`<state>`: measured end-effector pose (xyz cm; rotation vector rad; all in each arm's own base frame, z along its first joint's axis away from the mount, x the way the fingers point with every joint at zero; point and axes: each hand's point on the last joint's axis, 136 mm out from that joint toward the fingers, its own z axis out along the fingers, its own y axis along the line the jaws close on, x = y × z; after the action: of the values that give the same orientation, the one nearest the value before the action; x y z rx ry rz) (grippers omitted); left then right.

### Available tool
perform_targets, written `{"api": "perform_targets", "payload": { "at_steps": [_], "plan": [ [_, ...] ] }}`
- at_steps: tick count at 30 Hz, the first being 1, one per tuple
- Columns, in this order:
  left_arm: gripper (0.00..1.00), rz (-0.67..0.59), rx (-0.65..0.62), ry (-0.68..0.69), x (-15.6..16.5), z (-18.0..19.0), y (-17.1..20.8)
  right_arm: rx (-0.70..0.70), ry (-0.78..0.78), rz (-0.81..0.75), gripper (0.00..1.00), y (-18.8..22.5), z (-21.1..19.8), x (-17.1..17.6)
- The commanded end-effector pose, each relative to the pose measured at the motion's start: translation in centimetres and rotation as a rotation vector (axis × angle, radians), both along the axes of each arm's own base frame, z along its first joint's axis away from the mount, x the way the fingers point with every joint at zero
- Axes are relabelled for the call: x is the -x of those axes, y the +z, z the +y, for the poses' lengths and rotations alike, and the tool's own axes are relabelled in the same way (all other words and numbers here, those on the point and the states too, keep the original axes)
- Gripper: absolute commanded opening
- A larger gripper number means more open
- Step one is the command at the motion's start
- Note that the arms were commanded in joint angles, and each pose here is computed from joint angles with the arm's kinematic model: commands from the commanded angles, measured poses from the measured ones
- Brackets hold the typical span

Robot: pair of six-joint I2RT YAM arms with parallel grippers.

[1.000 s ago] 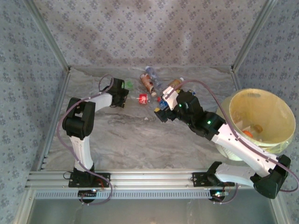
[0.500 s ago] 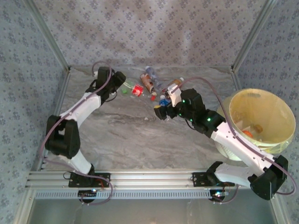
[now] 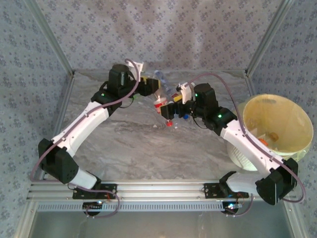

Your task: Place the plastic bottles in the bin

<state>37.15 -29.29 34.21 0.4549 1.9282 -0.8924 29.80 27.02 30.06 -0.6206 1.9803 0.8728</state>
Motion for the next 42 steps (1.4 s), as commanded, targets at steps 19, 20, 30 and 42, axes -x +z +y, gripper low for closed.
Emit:
{"api": "perform_targets", "payload": {
  "at_steps": [19, 20, 30, 42],
  "plan": [
    [0.52, -0.074, 0.131, -0.291, 4.7, -4.8, 4.3, -0.108, 0.020, 0.051, 0.80, -0.6, 2.3, -1.6],
    [0.52, -0.071, 0.130, -0.296, 4.8, -4.8, 4.3, -0.110, 0.019, 0.047, 0.77, -0.6, 2.3, -1.6],
    [0.67, -0.047, 0.119, -0.265, 4.4, -4.7, 4.0, -0.107, -0.033, 0.052, 0.56, -0.4, 1.6, -1.9],
    [0.98, -0.139, 0.203, -0.046, 4.3, -0.3, 7.7, 0.053, -0.331, -0.053, 0.48, 0.7, -6.3, -1.8]
  ]
}}
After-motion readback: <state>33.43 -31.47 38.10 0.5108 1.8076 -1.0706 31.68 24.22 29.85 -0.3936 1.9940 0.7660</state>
